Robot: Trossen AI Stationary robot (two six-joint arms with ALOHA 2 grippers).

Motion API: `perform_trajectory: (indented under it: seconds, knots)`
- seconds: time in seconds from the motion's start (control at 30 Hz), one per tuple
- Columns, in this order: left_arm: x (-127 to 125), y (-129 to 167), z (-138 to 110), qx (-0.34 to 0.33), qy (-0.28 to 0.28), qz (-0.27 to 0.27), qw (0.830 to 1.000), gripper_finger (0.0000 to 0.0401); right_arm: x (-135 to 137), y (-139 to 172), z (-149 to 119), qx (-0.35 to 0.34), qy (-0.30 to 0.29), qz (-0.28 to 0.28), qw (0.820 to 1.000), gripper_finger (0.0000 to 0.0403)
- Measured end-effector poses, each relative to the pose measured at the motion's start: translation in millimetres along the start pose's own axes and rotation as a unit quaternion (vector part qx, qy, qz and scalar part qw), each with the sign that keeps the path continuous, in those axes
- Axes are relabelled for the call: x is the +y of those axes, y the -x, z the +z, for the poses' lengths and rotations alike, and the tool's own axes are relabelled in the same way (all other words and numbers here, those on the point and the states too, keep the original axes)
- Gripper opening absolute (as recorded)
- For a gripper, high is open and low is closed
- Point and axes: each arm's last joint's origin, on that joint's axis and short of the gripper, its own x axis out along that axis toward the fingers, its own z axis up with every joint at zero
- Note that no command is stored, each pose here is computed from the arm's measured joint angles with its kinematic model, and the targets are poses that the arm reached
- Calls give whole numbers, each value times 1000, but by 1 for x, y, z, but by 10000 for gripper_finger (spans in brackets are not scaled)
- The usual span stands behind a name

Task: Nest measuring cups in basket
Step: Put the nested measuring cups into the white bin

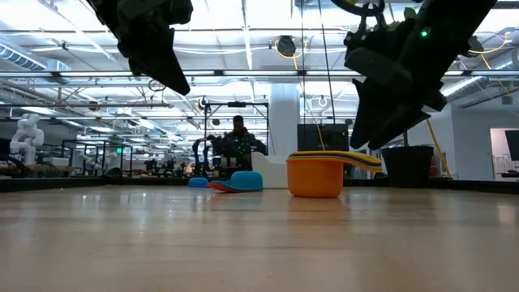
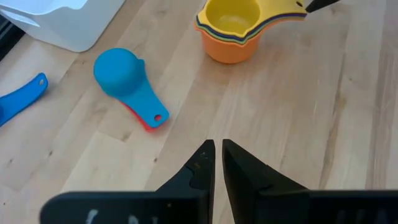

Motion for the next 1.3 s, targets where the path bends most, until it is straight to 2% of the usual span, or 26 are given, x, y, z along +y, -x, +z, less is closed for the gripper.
perform_trajectory:
  seconds: [0.2, 0.37, 0.47, 0.67, 0.97, 1.13, 1.3]
  knots:
    - [0, 0, 0, 0, 0, 0, 1000, 35, 4, -4, 7, 32, 24, 45, 998, 268]
    - [0, 0, 0, 0, 0, 0, 1000, 35, -2, -9, 12, 36, 14, 25, 999, 316]
    - [0, 0, 0, 0, 0, 0, 1000, 35, -4, -15, 15, 41, 3, 17, 999, 331]
    - [0, 0, 0, 0, 0, 0, 1000, 35, -6, -31, 14, 69, 4, 4, 998, 319]
    - [0, 0, 0, 0, -2, 0, 1000, 35, -4, -31, 17, 51, 34, 10, 998, 313]
    - [0, 0, 0, 0, -2, 0, 1000, 35, -2, -31, 19, 42, 76, 24, 996, 313]
    - [0, 0, 0, 0, -2, 0, 1000, 35, -1, -30, 20, 44, 149, 42, 987, 313]
